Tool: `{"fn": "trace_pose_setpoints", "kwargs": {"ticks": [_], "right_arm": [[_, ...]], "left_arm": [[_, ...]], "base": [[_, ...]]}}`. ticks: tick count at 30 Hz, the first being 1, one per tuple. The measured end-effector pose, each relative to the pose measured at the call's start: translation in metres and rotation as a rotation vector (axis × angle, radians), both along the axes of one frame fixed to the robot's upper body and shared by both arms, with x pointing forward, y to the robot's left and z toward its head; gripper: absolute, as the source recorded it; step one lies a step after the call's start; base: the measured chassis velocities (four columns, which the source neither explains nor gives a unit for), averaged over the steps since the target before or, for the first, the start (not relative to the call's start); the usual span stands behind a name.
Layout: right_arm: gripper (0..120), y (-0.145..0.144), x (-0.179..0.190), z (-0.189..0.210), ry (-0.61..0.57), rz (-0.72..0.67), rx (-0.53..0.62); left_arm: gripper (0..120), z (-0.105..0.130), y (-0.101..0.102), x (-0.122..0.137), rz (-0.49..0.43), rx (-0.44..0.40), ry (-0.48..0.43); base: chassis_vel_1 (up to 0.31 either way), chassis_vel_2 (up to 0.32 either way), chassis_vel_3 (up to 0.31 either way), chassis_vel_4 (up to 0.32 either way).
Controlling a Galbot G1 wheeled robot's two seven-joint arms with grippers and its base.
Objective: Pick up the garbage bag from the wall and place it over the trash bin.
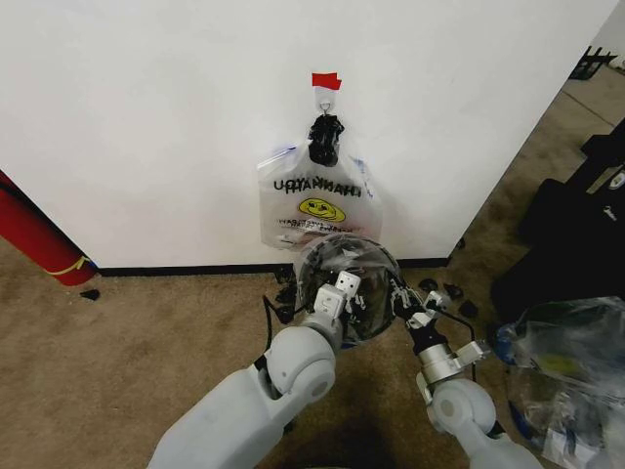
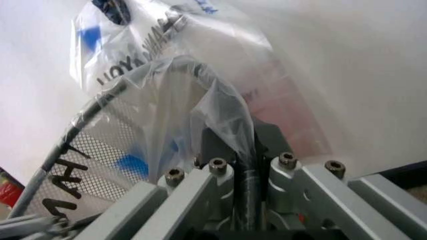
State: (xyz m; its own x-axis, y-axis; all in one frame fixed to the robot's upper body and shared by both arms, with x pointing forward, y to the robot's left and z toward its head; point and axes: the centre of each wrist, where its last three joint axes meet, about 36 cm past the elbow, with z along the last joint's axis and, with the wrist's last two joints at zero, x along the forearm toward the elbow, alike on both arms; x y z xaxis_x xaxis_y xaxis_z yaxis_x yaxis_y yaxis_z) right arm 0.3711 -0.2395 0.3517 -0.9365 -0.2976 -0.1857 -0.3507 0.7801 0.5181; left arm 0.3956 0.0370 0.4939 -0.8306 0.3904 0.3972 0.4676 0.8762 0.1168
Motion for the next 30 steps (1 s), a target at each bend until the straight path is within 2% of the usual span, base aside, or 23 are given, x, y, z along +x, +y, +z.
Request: {"fn": "trace_pose_setpoints", "kwargs": {"ticks": [4, 12, 17, 30], "right_arm": [[1, 0.002, -0.006, 0.000, -0.002, 0.006, 0.001], [1, 0.002, -0.014, -0.002, -0.009, 0.010, -0.010], [1, 0.003, -0.017, -0.004, -0.021, 0.030, -0.020], [1, 0.016, -0.034, 0.003, -0.045, 0.094, -0.017]], "left_arm": [[0, -0.008, -0.003, 0.012, 0.013, 0.072, -0.042], [0, -0.011, -0.003, 0.023, 0.024, 0.125, -0.085], [0, -0.024, 0.001, 0.033, 0.049, 0.208, -0.118], [0, -0.051, 0.012, 0.061, 0.115, 0.335, -0.131]], "base": [[0.000, 0.000, 0.000, 0.000], [0.000, 0.000, 0.000, 0.000], [0.000, 0.000, 0.000, 0.000], [0.000, 0.000, 0.000, 0.000]]}}
